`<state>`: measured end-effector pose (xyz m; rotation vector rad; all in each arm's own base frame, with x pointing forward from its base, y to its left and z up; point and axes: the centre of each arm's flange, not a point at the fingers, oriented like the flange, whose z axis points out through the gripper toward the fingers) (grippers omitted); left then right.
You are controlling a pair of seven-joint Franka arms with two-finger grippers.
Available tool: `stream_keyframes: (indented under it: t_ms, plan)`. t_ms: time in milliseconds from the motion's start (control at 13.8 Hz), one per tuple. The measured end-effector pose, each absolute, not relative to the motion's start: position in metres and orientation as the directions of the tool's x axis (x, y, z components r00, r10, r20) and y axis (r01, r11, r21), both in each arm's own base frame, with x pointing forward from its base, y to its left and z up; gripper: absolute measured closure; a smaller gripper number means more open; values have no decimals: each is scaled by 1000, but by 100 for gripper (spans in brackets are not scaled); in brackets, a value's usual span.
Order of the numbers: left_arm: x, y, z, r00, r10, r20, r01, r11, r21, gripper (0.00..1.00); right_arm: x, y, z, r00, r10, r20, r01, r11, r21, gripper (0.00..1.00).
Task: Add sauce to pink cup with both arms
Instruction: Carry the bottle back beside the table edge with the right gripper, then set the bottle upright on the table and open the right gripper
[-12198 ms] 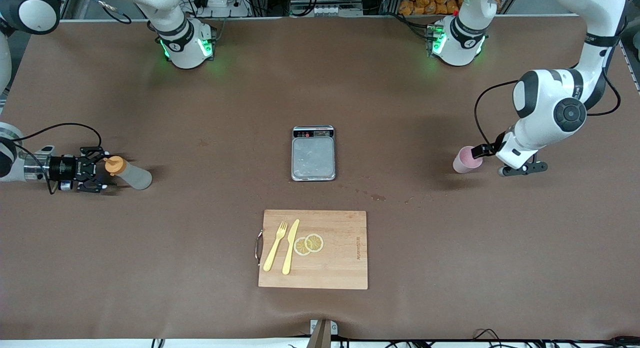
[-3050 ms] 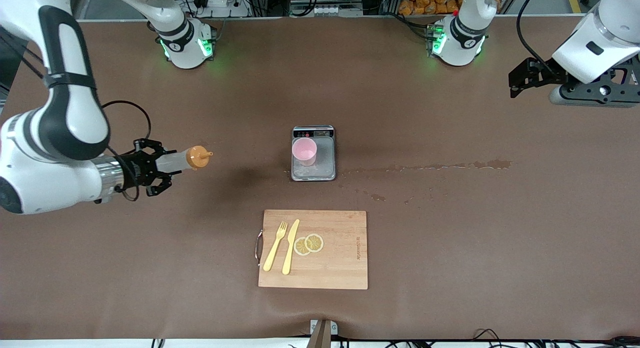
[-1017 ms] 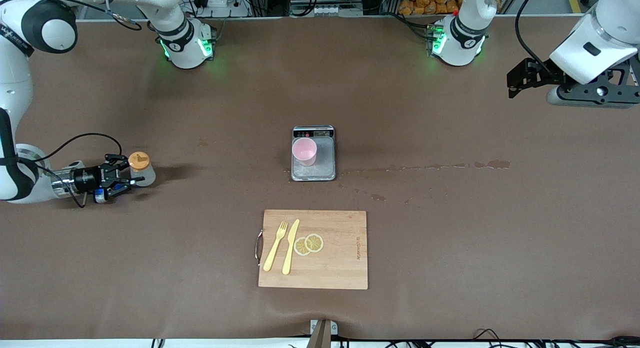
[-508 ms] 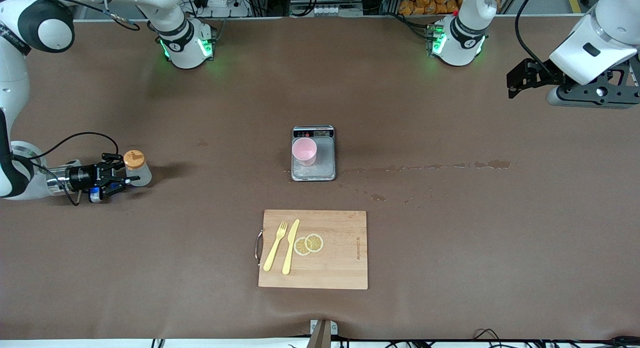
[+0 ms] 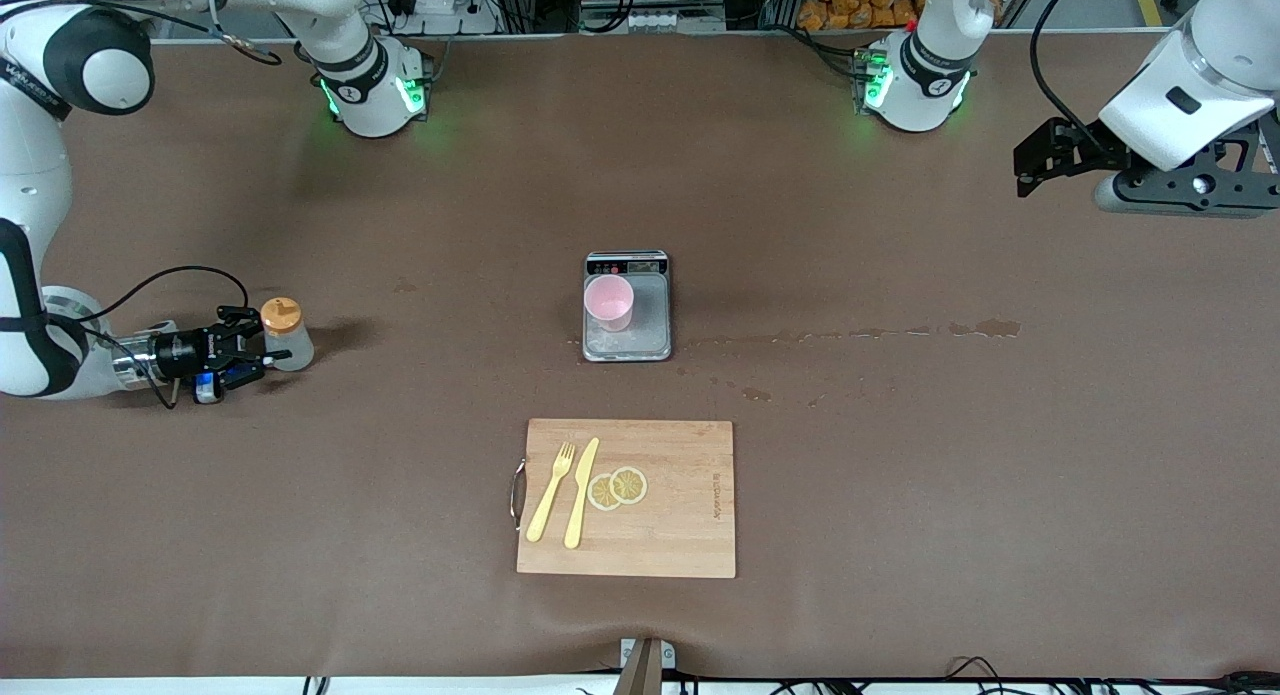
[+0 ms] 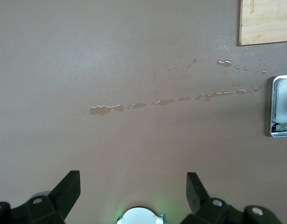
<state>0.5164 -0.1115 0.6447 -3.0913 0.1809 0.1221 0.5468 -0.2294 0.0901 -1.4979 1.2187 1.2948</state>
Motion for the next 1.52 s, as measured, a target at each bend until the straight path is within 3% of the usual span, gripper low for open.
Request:
stream_keyframes:
  t_ms: [145,944,1234,1525]
  plan:
    - [517,-111,645,990,-114,-81,-117,-992,-38,0,547,-230,91,17,-167,-986,-974,-224,21,39]
    - [519,-102,645,992,-97,-80,-100,-994,-37,0,556,-243,93,56,-246,-968,-973,-231,2,37]
    - [521,-102,641,991,-97,-87,-100,-994,-38,0,572,-258,113,105,-330,-938,-961,-277,-10,1]
    - [521,-102,640,991,-97,-90,-100,-994,-38,0,598,-267,166,190,-378,-906,-937,-346,-52,0]
